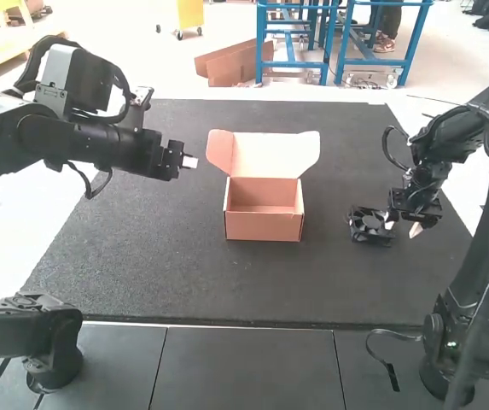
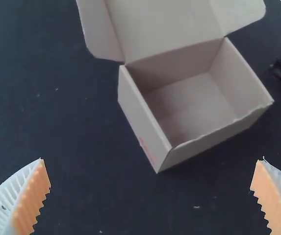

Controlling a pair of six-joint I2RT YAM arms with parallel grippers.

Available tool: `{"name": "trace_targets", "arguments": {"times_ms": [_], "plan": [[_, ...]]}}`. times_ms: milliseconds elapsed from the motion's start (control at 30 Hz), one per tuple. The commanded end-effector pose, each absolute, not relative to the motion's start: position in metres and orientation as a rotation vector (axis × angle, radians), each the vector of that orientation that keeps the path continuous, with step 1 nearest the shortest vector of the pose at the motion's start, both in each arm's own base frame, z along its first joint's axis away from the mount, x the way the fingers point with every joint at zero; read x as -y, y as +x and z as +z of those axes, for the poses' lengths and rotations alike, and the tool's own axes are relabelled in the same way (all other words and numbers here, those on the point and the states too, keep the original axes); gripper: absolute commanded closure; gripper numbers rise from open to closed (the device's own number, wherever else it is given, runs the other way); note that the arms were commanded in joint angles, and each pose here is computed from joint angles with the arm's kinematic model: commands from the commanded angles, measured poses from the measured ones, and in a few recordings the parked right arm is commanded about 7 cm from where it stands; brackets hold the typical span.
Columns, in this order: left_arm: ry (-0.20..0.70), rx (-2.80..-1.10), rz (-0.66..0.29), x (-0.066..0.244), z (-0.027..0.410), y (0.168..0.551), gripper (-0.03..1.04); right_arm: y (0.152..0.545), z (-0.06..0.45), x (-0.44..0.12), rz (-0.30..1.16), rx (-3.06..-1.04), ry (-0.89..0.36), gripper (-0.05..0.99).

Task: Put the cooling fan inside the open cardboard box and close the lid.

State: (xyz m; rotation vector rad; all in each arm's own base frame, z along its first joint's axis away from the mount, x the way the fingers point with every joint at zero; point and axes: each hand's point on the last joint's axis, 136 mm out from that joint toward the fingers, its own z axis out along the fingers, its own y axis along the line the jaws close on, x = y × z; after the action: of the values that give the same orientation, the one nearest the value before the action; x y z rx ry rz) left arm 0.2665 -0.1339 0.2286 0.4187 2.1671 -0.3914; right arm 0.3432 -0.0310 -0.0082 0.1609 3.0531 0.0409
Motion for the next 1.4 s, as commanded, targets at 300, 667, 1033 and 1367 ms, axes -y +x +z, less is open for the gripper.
{"name": "trace_targets", "arguments": {"times_ms": [300, 667, 1033, 1367], "plan": [[0.410, -2.106, -0.399, 0.135, 0.251, 0.267, 0.04, 0.335, -0.014, 0.031, 0.042, -3.088, 0.179, 0.95], [0.412, -2.097, -0.401, 0.137, 0.249, 0.270, 0.04, 0.356, 0.068, 0.022, 0.122, -2.917, 0.201, 0.95], [0.412, -2.095, -0.401, 0.137, 0.245, 0.271, 0.04, 0.329, 0.147, -0.024, 0.307, -2.783, 0.297, 0.94], [0.413, -2.090, -0.403, 0.138, 0.242, 0.272, 0.04, 0.301, 0.189, -0.112, 0.531, -2.714, 0.298, 0.94]]}}
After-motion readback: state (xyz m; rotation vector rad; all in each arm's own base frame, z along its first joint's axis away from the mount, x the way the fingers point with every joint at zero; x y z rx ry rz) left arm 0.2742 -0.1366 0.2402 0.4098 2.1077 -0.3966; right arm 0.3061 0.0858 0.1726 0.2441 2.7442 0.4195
